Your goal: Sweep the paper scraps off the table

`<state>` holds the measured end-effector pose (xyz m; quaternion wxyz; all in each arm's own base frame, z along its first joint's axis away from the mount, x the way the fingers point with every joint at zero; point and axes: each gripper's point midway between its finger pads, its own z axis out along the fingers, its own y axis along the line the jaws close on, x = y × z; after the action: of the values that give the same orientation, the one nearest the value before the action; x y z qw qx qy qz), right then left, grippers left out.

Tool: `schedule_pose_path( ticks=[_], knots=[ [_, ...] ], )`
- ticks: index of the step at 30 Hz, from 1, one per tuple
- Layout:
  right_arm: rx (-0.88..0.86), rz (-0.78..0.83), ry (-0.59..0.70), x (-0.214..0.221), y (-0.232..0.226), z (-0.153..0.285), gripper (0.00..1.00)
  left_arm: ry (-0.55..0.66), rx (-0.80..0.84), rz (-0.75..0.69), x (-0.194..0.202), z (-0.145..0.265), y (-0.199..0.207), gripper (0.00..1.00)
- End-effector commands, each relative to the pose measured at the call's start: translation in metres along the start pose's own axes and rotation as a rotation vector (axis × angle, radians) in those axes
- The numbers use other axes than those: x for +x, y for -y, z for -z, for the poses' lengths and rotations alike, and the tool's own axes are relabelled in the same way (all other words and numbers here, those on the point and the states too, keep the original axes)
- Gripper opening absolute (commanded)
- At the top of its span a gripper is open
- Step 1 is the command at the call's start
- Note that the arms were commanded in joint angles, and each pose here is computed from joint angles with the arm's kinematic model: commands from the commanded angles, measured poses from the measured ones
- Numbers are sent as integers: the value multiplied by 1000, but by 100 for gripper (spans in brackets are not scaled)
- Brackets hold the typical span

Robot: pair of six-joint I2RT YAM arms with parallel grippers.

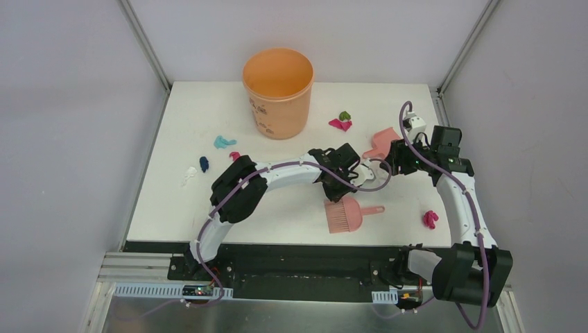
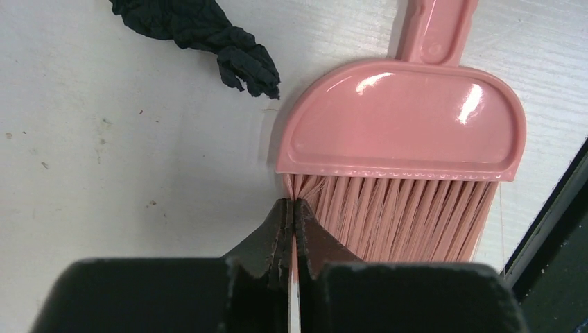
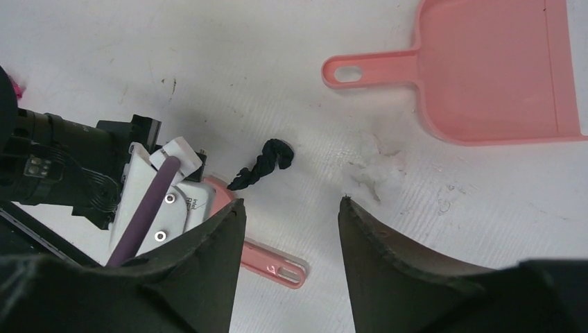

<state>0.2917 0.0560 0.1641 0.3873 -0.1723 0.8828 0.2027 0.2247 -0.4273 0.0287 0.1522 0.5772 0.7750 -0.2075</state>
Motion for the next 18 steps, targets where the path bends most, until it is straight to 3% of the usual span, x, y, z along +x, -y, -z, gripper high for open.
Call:
schedule_pose_path(
  ticks=[1,9,18],
  knots=[
    [-29,6,27,-9,0,-3,55,38,-1,-30,-11,17,1,0],
    [-217,-24,49,-9,-32,-4,56,122,-111,-105,-15,83,1,0],
    [-414,5,49,8,-63,-4,65,201,-242,-171,15,147,20,0]
  ],
)
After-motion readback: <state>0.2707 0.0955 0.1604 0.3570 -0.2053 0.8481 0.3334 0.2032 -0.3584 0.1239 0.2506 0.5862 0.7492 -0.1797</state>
